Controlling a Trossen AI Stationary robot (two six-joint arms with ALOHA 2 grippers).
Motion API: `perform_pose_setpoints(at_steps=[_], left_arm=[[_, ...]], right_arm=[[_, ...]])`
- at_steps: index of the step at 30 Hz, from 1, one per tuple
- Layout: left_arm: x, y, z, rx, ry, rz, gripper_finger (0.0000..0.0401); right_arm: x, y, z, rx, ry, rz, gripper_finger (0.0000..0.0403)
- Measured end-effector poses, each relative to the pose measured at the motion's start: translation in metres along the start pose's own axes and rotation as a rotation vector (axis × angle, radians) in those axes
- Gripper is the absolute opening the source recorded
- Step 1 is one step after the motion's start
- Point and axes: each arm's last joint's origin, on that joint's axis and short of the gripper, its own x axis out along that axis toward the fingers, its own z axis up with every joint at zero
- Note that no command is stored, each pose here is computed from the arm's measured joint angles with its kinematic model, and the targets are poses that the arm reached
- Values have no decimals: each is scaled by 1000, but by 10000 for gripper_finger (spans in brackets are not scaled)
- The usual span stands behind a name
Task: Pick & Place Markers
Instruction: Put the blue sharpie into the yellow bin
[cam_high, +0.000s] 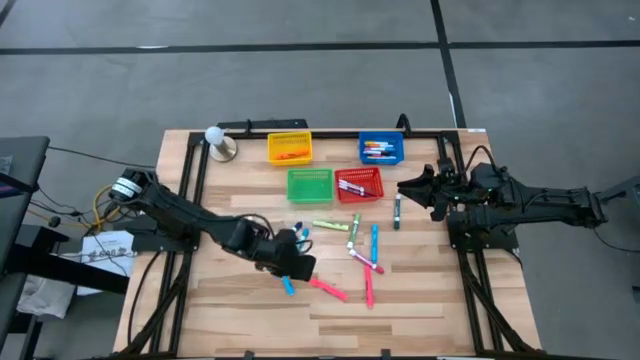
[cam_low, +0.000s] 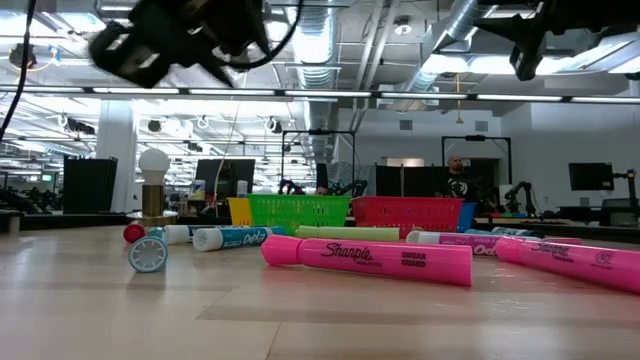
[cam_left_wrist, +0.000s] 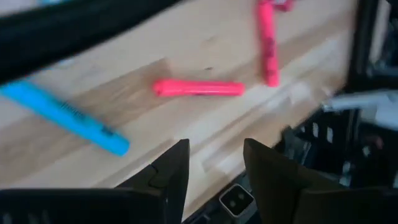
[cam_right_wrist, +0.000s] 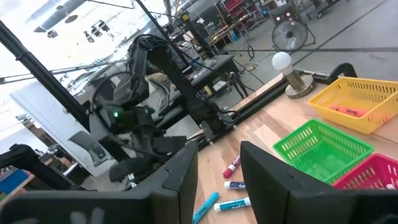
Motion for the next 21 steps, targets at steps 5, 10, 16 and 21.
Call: perform_pose_setpoints(at_steps=[5,10,16,21], left_arm=[[10,22,-18,-152,11,71,166],[18,44,-30,-278,16,144,184],[21,55,-33,-325,-1,174,193],[24,60,-26,-343,-24,185,188]], right_arm=[[0,0,0,0,5,-3,111],[0,-1,-1,0,11,-7,111],[0,-2,-3,0,30,-19,111],[0,-2,-3,0,33,-20,111]])
